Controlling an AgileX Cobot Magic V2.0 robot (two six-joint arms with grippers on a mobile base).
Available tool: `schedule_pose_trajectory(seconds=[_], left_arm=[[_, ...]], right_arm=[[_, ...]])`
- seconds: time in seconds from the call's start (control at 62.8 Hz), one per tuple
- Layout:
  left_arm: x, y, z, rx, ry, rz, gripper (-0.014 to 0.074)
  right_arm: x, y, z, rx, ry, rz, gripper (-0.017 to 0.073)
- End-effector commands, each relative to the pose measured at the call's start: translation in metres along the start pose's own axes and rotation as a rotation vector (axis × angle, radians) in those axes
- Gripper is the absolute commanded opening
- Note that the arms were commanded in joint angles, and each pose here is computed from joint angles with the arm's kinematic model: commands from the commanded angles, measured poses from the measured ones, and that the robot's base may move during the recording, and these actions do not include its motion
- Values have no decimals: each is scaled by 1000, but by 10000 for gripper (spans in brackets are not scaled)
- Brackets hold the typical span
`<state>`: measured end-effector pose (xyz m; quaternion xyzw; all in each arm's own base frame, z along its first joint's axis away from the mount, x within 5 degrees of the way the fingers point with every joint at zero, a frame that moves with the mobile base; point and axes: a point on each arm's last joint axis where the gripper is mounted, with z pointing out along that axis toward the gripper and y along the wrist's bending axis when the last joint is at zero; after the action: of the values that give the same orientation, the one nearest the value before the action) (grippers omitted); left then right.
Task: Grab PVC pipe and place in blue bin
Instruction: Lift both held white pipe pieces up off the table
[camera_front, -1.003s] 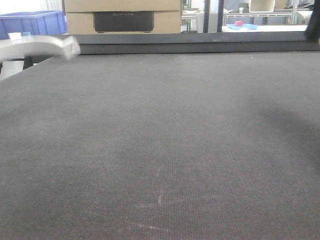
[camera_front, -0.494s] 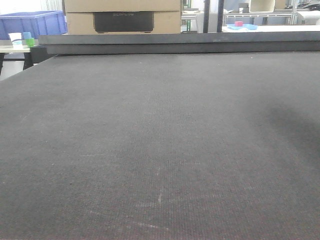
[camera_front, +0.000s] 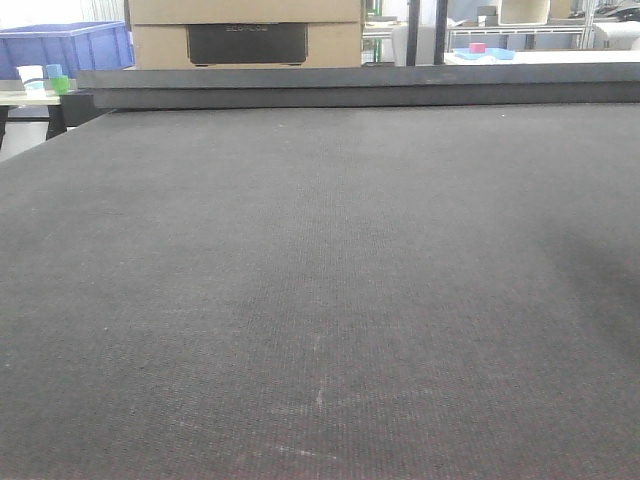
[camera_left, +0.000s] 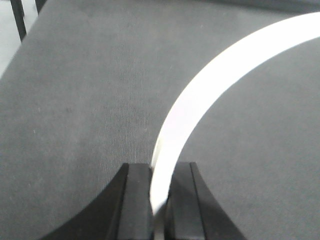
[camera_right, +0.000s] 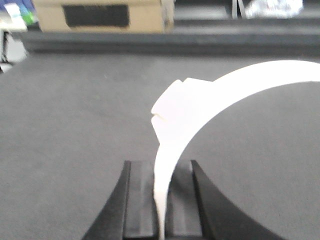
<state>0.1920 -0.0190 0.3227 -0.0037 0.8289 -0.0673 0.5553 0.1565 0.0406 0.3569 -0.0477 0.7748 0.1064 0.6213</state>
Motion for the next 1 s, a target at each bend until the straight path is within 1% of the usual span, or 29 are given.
schedule_pose_trajectory(seconds=[0.0, 0.111, 0.207, 0.366, 0.446, 0.541, 0.573, 0.637, 0.685, 0.733, 0.78, 0.812, 0.892, 0.987], left_arm=[[-10, -2, -15, 13, -113, 2, -111], [-24, -3, -32, 19, -268, 2, -111], [-31, -4, -45, 24, -368, 2, -111], [-34, -4, -62, 31, -425, 5, -111], [-33, -4, -70, 25, -446, 37, -111], [-32, -4, -76, 5, -463, 119, -111], [-31, -4, -78, -6, -463, 158, -111], [-31, -4, -79, -16, -469, 191, -111], [-32, -4, -81, -13, -479, 184, -111], [-32, -4, -83, -2, -486, 154, -111], [-32, -5, -85, 10, -490, 111, -111], [-32, -5, -85, 14, -490, 100, -111], [-32, -6, -86, 21, -493, 101, -111], [-31, -9, -86, 52, -491, 105, -111]], right_arm=[[-6, 1, -7, -13, -78, -35, -163], [-8, 1, -8, -18, -103, -45, -163], [-9, 1, -9, -20, -111, -45, -163], [-13, 1, -22, -23, -156, -44, -163], [-16, 1, -31, -23, -188, -54, -163], [-18, 1, -39, -24, -215, -53, -163], [-18, 1, -42, -25, -222, -53, -163], [-19, 0, -45, -24, -229, -52, -163], [-18, 0, -46, -22, -227, -51, -163], [-19, 0, -47, -22, -229, -51, -163], [-18, 0, -47, -21, -227, -51, -163], [-18, 0, -47, -21, -227, -51, -163], [-18, 0, -47, -21, -227, -51, -163], [-18, 0, -47, -21, -227, -51, -163]])
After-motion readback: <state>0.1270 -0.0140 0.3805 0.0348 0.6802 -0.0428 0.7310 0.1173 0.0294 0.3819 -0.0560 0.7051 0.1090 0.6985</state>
